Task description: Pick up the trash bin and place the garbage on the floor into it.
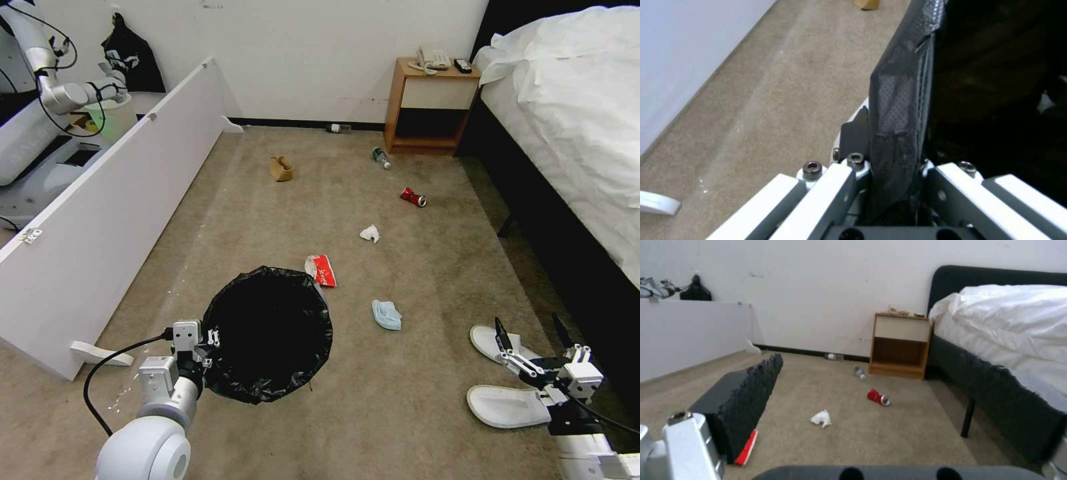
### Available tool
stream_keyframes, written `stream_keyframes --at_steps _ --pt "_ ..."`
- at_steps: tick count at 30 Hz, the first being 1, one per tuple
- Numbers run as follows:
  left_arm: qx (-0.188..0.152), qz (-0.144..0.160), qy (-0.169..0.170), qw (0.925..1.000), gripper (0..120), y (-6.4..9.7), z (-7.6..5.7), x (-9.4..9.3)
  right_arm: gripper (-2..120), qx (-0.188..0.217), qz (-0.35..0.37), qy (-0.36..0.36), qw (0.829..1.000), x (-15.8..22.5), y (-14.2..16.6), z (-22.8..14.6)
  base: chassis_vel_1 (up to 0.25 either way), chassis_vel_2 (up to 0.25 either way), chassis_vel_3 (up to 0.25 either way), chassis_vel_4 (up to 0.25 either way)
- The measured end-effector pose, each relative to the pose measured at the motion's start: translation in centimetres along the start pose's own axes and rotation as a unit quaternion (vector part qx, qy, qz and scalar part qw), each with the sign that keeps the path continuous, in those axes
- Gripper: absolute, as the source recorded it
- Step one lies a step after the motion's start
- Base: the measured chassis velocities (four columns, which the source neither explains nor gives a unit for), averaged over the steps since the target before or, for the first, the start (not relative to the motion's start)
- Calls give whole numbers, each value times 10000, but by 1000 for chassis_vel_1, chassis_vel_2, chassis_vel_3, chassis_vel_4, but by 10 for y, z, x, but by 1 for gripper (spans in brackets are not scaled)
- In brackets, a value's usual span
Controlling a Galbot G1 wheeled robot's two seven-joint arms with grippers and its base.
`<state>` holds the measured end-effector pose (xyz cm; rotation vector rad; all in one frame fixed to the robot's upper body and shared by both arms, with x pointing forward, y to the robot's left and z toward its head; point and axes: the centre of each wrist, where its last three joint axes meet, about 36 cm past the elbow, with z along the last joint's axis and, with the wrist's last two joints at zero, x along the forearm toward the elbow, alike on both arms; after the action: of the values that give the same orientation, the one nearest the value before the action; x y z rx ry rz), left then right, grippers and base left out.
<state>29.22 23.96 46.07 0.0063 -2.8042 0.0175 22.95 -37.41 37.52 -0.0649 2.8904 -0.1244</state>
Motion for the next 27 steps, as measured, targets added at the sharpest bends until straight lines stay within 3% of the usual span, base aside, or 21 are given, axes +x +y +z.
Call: stream_keyframes --at_steps 27 --pt "-95 -52 31 9999 2 1 5 -5 100 -1 31 23 10000 0 -2 4 -1 -1 -2 -2"
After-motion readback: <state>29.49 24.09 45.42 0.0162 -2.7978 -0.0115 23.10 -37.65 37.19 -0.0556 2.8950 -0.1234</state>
